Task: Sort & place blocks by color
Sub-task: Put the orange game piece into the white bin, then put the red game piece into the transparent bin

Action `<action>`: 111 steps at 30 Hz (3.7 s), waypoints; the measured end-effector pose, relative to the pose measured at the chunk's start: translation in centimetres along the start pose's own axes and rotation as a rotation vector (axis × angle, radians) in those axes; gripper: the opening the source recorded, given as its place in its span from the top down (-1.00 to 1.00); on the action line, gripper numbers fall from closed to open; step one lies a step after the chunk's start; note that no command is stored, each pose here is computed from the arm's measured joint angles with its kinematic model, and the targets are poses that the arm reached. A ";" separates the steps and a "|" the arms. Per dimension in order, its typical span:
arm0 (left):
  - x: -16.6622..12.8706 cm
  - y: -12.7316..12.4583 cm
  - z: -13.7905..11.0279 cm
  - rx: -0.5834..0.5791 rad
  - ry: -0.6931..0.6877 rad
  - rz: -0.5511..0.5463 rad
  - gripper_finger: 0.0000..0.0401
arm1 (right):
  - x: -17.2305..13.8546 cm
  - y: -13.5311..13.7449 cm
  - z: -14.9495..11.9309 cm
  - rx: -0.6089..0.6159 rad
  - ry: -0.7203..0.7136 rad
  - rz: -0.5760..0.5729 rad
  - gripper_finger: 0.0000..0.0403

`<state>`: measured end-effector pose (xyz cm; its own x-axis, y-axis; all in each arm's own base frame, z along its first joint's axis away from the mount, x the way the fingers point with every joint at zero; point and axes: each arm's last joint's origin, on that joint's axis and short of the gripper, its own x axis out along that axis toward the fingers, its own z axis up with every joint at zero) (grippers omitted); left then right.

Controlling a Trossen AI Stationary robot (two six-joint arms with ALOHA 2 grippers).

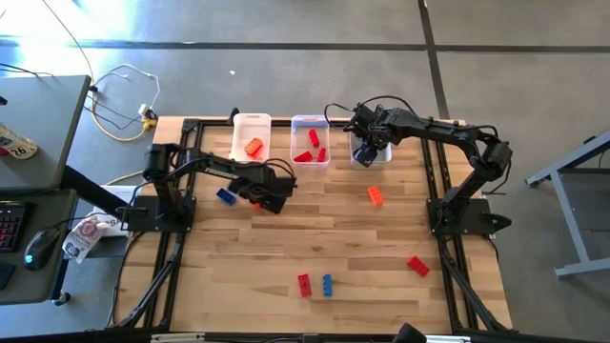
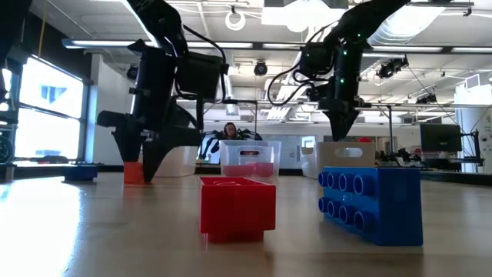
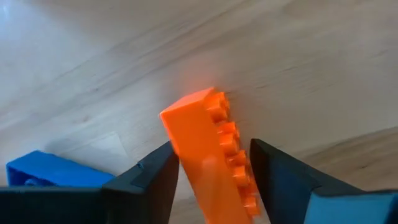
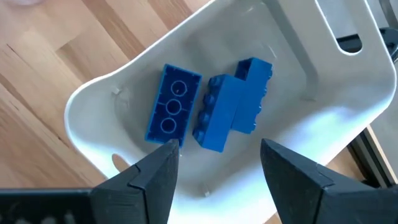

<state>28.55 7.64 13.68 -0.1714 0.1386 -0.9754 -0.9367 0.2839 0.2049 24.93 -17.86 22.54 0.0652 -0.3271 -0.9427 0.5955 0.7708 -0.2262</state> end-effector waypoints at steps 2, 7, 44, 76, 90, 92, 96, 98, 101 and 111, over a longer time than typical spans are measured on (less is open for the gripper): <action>0.0 -0.1 0.0 0.025 -0.003 -0.006 0.19 | -0.1 0.0 -0.1 -0.001 0.003 0.000 -0.06; 0.0 0.0 0.1 0.108 -0.022 0.007 0.51 | -1.2 0.3 -0.2 0.015 -0.033 0.003 -0.06; -7.5 7.8 4.5 0.167 -0.358 -0.096 0.62 | -8.3 13.8 -4.1 -0.283 -0.243 0.293 -0.06; -4.4 13.6 11.8 0.053 -0.384 -0.102 0.55 | -9.9 17.5 -6.1 -0.308 -0.256 0.442 -0.06; -4.3 13.9 12.0 0.097 -0.375 -0.150 0.40 | -11.5 20.7 -11.7 -0.142 -0.023 0.452 -0.06; -4.3 13.9 12.0 0.097 -0.375 -0.150 0.37 | -11.7 21.1 -12.7 -0.123 0.008 0.440 -0.06; -4.3 13.9 12.0 0.097 -0.375 -0.150 0.27 | -12.2 21.8 -14.5 -0.086 0.058 0.417 -0.06; -4.3 13.9 12.0 0.097 -0.375 -0.151 0.22 | -12.4 22.0 -15.3 -0.066 0.079 0.403 -0.06; -4.3 13.9 12.0 0.100 -0.372 -0.163 0.16 | -12.7 22.2 -16.4 -0.032 0.093 0.371 -0.06; -4.4 13.4 11.8 0.133 -0.324 -0.313 0.14 | -13.4 22.0 -20.0 0.083 0.146 0.212 -0.06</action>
<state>20.34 22.07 21.65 0.2370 0.3101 -0.9207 -0.8774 0.4752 -0.0658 21.16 14.46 25.33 0.0827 -0.0764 -0.9936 0.6452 0.7640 -0.0050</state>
